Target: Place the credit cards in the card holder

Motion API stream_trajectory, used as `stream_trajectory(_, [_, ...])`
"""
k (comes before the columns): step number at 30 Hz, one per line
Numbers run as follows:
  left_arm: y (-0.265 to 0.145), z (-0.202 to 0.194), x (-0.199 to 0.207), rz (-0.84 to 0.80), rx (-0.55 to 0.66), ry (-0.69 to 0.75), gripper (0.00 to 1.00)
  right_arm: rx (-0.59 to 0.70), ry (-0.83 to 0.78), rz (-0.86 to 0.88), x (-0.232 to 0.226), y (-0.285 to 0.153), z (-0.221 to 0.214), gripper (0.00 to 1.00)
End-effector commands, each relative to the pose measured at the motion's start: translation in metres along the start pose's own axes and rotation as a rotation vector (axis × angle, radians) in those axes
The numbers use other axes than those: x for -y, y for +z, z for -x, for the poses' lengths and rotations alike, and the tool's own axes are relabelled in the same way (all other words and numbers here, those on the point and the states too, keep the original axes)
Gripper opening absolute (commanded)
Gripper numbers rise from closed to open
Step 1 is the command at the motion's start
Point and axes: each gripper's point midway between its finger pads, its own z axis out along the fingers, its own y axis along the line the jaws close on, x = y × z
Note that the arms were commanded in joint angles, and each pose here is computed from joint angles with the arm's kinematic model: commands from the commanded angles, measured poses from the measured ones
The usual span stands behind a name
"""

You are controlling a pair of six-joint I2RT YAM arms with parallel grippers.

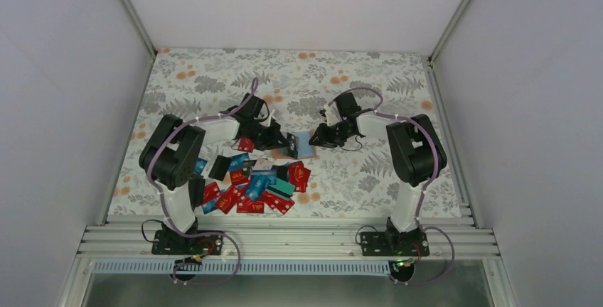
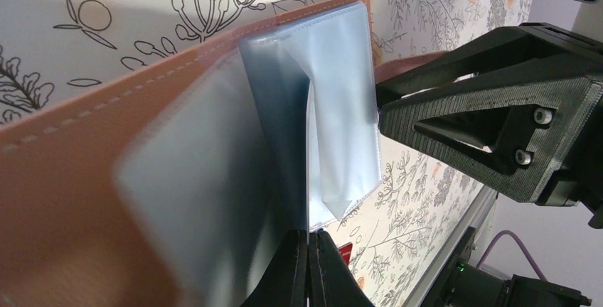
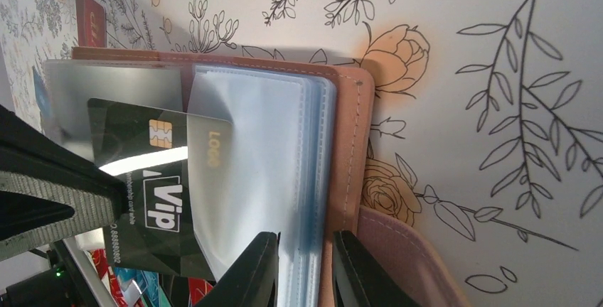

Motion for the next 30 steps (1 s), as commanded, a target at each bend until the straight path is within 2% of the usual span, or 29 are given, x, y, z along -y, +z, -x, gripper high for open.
stream_trajectory(1, [0.006, 0.005, -0.001, -0.030, 0.000, -0.020, 0.02, -0.046, 0.014, -0.002, 0.007, 0.004, -0.012, 0.22])
stream_trajectory(11, [0.007, 0.009, 0.004, -0.075, 0.006, -0.058, 0.02, -0.059, 0.008, 0.000, 0.007, 0.004, -0.016, 0.21])
stream_trajectory(18, [0.007, 0.007, -0.005, -0.094, 0.009, -0.103, 0.02, -0.074, 0.011, 0.003, 0.009, 0.006, -0.022, 0.12])
stream_trajectory(30, [0.015, 0.014, -0.014, -0.099, -0.002, -0.115, 0.02, -0.093, 0.017, 0.000, 0.012, 0.011, -0.028, 0.11])
